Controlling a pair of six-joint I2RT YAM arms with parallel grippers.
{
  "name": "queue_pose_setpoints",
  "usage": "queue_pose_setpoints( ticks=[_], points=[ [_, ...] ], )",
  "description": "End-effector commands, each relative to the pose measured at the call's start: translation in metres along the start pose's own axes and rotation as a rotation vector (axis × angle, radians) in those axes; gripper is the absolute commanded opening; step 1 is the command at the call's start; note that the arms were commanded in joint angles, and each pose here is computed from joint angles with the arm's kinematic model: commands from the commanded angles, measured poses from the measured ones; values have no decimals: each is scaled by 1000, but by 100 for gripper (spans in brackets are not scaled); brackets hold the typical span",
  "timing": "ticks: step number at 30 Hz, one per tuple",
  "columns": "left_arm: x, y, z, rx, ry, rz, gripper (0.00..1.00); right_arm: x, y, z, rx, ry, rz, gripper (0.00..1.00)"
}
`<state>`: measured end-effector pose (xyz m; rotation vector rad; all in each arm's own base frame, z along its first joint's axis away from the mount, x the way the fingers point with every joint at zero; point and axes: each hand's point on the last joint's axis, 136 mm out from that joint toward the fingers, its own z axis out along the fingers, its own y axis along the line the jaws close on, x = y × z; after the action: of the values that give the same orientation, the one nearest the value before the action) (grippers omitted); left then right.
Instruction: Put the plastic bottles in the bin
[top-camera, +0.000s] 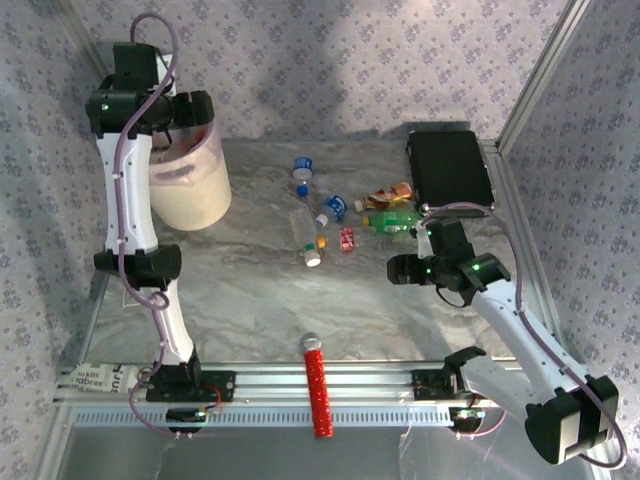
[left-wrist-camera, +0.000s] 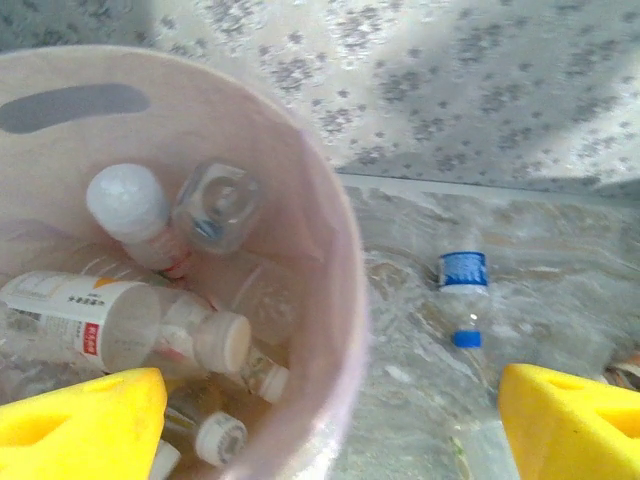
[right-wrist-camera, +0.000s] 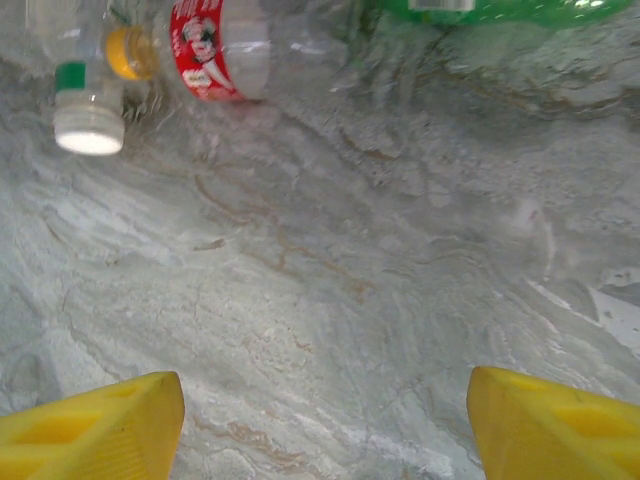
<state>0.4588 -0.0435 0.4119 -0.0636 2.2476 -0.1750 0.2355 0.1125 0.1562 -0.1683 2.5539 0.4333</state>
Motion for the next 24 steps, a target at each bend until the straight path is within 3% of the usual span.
queue_pose_setpoints(
  ticks=[1, 6, 11, 24],
  points=[
    [6, -24, -43, 23, -27, 89, 87, -4, -3, -6, -7, -33, 59, 77],
    [15, -58, -65, 60, -67, 158, 88, -9, 2, -9, -24, -35, 86, 78],
    [34, -65, -71, 128, -165, 104, 86, -15, 16, -9, -62, -43, 97, 78],
    [167, -67, -52, 257, -18, -114, 86, -21, 98, 45, -49, 54, -73, 74]
  ],
)
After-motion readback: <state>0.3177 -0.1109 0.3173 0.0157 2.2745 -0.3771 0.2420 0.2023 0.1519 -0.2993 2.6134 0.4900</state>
